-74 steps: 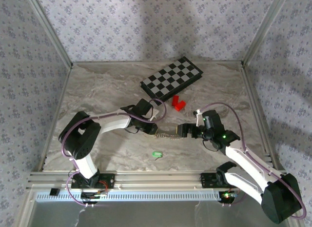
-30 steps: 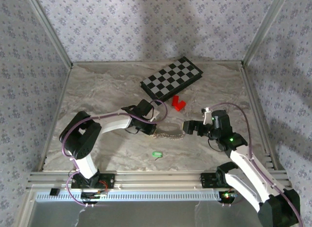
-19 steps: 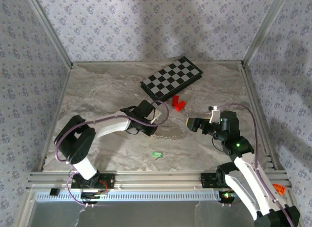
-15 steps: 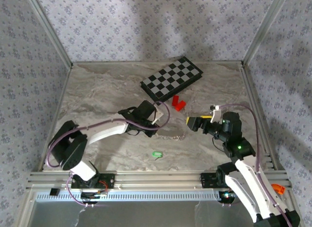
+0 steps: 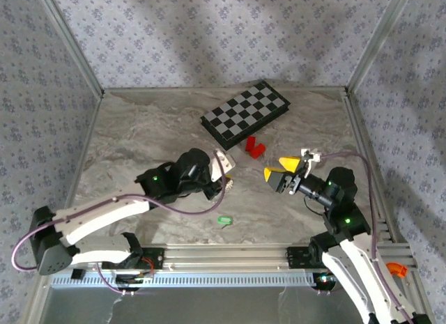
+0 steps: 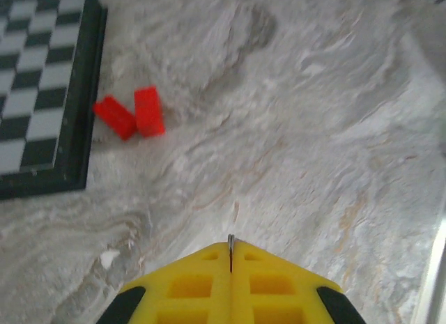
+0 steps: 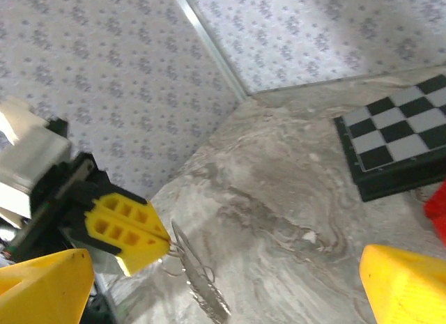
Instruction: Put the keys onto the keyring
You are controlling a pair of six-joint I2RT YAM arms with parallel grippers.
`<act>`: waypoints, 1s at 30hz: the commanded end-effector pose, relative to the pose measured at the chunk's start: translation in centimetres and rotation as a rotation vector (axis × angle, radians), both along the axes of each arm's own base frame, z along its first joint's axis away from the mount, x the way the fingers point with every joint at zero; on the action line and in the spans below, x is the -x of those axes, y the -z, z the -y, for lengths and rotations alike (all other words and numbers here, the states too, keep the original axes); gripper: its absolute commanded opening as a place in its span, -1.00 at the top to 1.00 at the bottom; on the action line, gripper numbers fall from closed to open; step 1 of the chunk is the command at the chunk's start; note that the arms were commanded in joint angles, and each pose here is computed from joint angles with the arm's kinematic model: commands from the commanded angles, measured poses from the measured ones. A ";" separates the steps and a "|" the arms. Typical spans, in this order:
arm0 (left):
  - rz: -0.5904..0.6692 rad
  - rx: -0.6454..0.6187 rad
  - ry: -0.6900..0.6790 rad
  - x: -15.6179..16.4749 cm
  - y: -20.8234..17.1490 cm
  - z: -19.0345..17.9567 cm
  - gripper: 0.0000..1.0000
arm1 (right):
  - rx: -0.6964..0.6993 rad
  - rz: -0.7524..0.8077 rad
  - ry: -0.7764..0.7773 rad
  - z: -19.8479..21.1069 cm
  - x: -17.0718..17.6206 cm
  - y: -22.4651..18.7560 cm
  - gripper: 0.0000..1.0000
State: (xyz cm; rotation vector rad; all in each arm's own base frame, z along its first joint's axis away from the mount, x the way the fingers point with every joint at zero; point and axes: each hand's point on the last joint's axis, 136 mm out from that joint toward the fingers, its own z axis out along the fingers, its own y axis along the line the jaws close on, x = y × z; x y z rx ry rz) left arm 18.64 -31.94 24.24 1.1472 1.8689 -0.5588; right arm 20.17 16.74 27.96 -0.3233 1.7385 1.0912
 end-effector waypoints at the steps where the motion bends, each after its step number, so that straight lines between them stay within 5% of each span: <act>1: 0.110 0.117 0.104 1.5 -4.6 0.5 1.00 | -0.028 0.119 -0.100 -1.3 1.9 -3.1 -0.92; 15: 0.225 0.433 0.461 8.9 -12.3 -0.3 1.00 | 0.027 0.458 -0.454 -5.9 10.4 -7.9 -0.44; 23: 0.195 0.499 0.608 11.6 -13.5 -0.3 1.00 | 0.078 0.543 -0.476 -6.4 11.6 -8.1 -0.35; 30: 0.206 0.485 0.634 11.9 -13.3 -0.2 1.00 | 0.093 0.591 -0.444 -6.8 11.3 -7.8 -0.08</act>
